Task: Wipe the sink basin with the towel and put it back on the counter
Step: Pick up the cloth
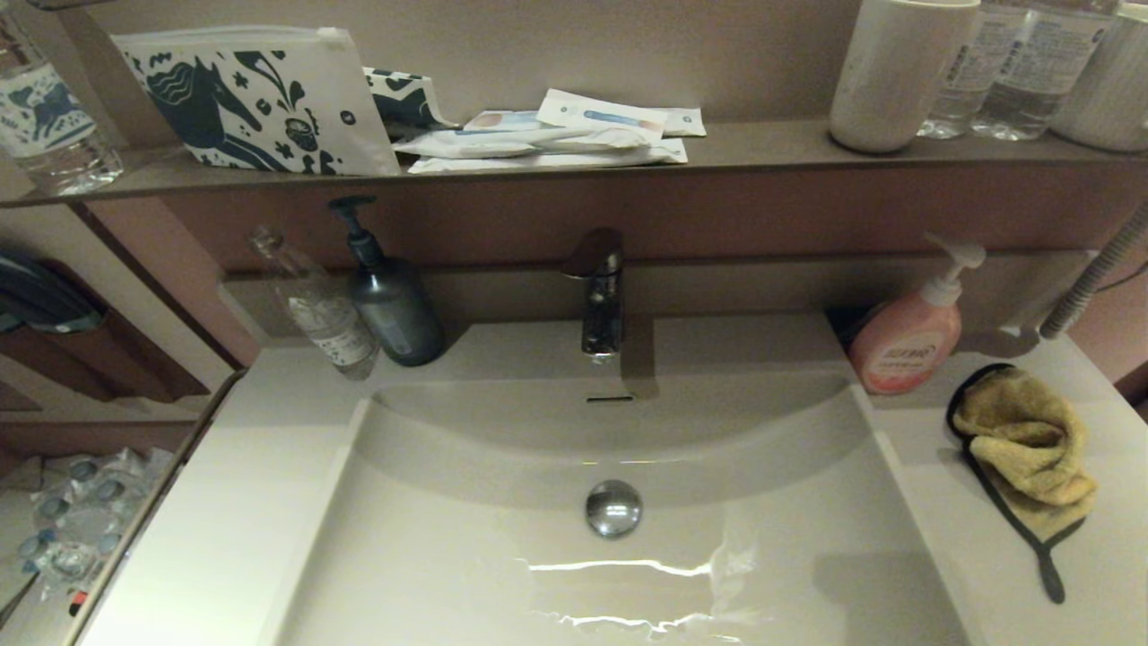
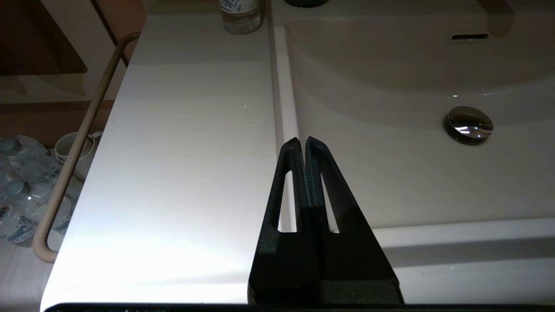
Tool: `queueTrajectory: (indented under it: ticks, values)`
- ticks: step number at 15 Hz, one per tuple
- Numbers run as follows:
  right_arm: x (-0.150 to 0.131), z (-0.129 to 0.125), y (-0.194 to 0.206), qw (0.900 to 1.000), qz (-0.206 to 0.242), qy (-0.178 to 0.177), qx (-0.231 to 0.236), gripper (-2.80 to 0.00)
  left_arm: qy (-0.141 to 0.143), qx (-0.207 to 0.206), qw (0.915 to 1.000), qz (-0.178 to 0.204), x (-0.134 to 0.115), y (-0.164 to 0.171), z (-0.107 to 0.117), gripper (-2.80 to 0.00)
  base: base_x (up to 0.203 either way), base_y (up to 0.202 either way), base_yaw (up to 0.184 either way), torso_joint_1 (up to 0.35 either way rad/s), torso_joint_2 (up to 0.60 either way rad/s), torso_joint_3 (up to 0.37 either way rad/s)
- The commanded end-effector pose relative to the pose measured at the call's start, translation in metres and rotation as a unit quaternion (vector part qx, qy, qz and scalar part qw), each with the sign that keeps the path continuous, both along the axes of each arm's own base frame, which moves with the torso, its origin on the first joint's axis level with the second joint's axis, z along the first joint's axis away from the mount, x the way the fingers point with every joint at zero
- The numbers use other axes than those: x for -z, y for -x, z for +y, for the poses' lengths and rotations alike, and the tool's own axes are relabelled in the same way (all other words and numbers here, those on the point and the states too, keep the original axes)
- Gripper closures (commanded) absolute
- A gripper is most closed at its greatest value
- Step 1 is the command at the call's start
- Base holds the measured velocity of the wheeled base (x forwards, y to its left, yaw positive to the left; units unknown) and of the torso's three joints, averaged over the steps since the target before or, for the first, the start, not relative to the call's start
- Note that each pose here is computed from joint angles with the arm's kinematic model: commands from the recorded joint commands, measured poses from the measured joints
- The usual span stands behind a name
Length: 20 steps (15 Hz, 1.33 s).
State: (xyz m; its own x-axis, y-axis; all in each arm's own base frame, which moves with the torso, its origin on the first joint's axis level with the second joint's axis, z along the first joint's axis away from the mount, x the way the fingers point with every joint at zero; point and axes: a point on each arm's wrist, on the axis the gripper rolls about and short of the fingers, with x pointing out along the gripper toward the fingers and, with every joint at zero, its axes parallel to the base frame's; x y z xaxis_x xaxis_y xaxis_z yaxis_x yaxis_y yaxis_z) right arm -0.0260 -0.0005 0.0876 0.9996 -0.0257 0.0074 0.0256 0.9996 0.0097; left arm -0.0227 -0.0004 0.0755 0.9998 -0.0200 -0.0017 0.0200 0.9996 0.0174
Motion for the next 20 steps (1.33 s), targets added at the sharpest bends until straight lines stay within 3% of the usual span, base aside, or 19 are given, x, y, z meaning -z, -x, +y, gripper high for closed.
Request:
queueTrajectory:
  ticks: [1,6,12,15,20]
  values:
    - [-0.013,0.0,-0.001,1.0,0.004,0.0,0.0,0.0,0.0,0.0,1.0,0.001,0.0,0.0,0.0,0.0,0.0,0.0,0.0,0.0,0.0,0.0]
    - [-0.061,0.0,-0.018,0.999,0.034,-0.001,0.01,0.0,0.0,0.0,1.0,0.001,0.0,0.0,0.0,0.0,0.0,0.0,0.0,0.0,0.0,0.0]
    - [-0.134,-0.004,-0.078,0.992,0.089,0.006,0.088,0.0,0.0,0.0,1.0,0.001,0.0,0.0,0.0,0.0,0.0,0.0,0.0,0.0,0.0,0.0]
    - [-0.139,-0.006,-0.112,0.984,0.139,0.013,0.111,0.0,0.0,0.0,1.0,0.001,0.0,0.0,0.0,0.0,0.0,0.0,0.0,0.0,0.0,0.0]
    - [-0.12,-0.017,-0.168,0.963,0.224,0.01,0.151,0.0,0.0,0.0,1.0,0.001,0.0,0.0,0.0,0.0,0.0,0.0,0.0,0.0,0.0,0.0]
